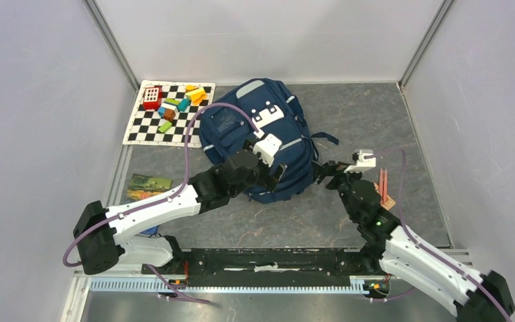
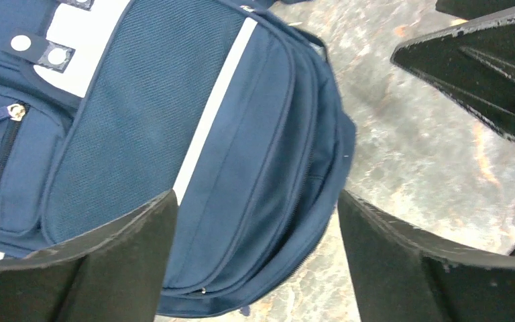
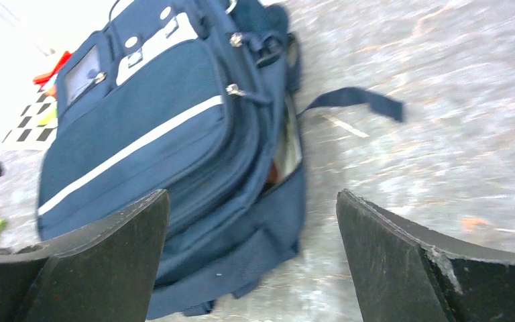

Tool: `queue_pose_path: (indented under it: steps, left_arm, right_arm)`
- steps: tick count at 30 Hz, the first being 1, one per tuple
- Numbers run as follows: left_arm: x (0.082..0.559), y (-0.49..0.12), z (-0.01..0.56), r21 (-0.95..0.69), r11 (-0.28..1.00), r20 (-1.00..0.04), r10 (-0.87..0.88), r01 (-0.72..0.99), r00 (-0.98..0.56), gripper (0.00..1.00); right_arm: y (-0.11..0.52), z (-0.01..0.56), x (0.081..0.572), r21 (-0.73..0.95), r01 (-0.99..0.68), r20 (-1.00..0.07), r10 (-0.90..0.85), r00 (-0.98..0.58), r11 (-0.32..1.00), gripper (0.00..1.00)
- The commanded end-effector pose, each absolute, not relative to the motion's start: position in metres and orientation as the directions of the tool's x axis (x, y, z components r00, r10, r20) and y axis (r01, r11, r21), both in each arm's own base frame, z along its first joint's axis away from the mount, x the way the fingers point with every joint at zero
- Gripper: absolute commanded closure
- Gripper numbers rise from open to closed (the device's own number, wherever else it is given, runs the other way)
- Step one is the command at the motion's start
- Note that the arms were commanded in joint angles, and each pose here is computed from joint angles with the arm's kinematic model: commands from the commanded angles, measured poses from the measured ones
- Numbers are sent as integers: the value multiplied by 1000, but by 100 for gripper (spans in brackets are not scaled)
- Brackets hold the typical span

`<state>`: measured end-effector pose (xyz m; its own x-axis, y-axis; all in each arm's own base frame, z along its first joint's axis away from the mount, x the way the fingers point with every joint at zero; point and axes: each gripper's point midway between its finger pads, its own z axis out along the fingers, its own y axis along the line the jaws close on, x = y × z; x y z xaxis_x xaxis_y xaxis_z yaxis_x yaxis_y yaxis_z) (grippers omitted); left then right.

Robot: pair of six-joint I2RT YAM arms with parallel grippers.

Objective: Pack the student bag
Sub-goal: Place the book in the student bag, then adjust the book at the center of the board.

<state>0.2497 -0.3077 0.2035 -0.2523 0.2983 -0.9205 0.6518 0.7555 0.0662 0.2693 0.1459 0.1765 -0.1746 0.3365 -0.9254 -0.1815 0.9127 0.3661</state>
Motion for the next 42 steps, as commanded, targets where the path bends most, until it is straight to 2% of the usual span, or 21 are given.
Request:
queue_pose_path:
  steps: [1,5,11,14,18,23,29,32,42]
  left_arm:
    - [233,-309,237,-88,741,-946,147,666,-288,2]
    - [232,-272,221,-124,821,-921,115,558,-373,0]
    - [262,-177,173,-284,940,-809,-129,189,-573,0]
    - [272,-126,158,-322,947,-783,-274,-14,-558,0]
    - [279,-52,148,-313,910,-791,-408,-271,-456,0]
    - [266,39,136,-337,735,-763,-579,-588,-287,0]
    - [217,115,107,-388,390,-700,-714,-835,-7,0]
    - [196,130,102,-408,273,-694,-713,-871,101,0]
    - [137,156,92,-278,-12,-743,-631,-961,223,0]
  right_arm:
    - [90,164,256,138,-27,-979,132,-155,990,2]
    - [74,173,247,114,1,-985,113,-129,994,2]
    - [76,171,243,139,-18,-981,135,-136,990,2]
    - [83,170,244,148,-43,-980,140,-142,988,2]
    - [94,170,246,162,-87,-977,148,-152,983,2]
    - [105,174,248,174,-133,-977,153,-149,976,2]
    - [106,180,250,149,-145,-982,129,-140,978,2]
    - [104,182,250,138,-141,-984,120,-132,980,2]
    - [97,185,249,105,-120,-988,90,-125,987,2]
